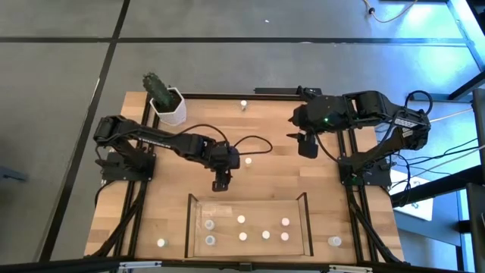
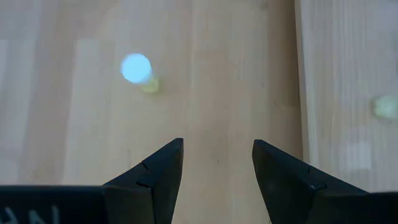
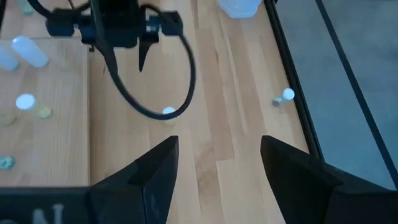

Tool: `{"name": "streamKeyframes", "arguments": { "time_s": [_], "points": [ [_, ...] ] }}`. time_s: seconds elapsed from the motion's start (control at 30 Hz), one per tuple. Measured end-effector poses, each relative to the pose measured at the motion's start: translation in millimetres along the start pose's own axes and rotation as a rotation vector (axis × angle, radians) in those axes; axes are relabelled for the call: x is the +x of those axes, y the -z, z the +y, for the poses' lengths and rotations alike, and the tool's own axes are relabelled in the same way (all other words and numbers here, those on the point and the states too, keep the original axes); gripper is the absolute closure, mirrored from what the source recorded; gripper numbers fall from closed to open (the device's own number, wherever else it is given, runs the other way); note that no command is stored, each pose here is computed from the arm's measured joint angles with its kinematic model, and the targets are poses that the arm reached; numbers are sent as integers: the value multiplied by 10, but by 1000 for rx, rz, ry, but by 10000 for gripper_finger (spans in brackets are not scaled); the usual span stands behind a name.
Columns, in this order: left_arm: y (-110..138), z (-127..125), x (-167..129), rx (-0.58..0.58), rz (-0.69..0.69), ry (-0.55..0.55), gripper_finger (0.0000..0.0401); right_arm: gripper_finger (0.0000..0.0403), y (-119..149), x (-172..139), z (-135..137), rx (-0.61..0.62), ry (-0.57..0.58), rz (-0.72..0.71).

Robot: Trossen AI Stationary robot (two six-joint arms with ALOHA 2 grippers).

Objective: Pick and place medicine bottles onto shelf by color
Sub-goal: Put the yellow pill bottle on the shelf aligned with the other yellow pill bottle

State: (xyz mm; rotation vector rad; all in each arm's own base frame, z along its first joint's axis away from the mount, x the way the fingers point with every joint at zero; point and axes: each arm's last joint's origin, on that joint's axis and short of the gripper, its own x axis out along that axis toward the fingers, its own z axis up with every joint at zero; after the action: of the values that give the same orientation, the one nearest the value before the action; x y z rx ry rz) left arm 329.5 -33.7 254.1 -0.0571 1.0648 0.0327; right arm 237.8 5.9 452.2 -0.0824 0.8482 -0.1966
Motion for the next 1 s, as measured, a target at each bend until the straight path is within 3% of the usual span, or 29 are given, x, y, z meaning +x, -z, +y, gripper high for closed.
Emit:
{"name": "streamKeyframes", "arguments": {
  "time_s": [0.3,0.47,0.73,1.0],
  "points": [
    [-2,17,179,-41,-159,-19,215,173,-20,0,0,4,0,-20],
    [-19,70,183,-125,-182,-54,215,173,-21,0,1,4,-1,-21],
    [-71,187,200,-138,-223,-94,213,173,-26,0,0,6,-1,-26],
    [-83,259,327,-157,-224,-111,156,173,-28,1,1,6,-1,-27]
  ]
}}
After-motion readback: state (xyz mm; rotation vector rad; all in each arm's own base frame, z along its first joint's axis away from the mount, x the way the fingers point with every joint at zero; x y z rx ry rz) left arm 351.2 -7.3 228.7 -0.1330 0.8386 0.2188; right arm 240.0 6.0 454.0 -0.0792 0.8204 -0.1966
